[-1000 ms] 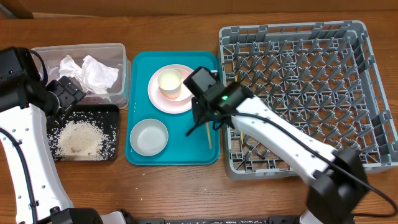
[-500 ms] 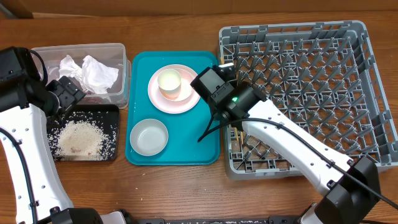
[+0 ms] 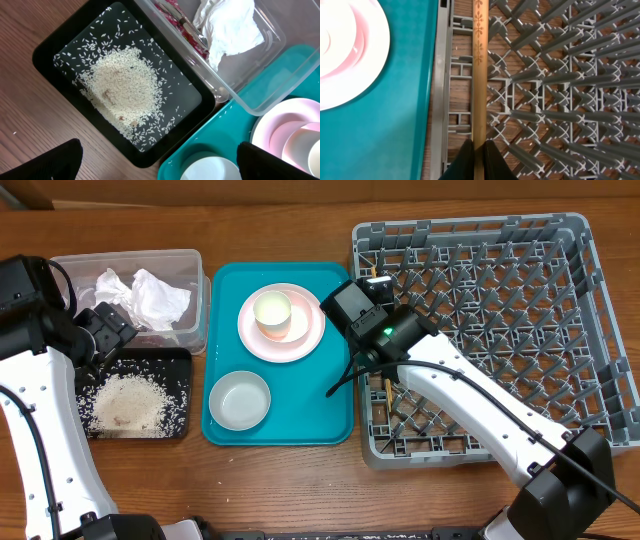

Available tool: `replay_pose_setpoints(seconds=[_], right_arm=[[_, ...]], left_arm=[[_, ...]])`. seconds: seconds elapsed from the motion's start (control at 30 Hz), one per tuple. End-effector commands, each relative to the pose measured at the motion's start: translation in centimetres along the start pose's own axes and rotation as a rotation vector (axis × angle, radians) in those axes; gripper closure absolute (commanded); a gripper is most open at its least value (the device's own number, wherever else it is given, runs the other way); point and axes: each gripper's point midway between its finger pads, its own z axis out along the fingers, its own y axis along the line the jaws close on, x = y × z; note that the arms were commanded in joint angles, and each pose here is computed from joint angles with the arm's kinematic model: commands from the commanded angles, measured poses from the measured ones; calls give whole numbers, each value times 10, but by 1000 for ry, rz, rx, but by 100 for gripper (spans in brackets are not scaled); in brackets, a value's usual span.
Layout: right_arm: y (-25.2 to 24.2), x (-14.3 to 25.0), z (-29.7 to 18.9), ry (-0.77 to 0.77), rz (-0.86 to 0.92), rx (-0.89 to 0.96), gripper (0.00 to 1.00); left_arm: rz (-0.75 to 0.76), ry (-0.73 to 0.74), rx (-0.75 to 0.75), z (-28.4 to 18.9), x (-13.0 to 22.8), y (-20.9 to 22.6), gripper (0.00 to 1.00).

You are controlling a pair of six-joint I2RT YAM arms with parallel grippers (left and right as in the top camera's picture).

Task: Sort waste into correct bins and load items into the dishwasher
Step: 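Carry the chopstick right and drop it into the grey dish rack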

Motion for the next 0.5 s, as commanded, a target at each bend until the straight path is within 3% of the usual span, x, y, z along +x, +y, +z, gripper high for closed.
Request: replay_pose_setpoints(seconds=[0.0,0.47], right_arm=[[-1,-3,-5,-20,10,-10,90],[3,-1,-5,-9,59,-30,89]], left_arm=[[8,-12,4,-3,-4,-2,0],[8,-12,4,-3,-4,-2,0]])
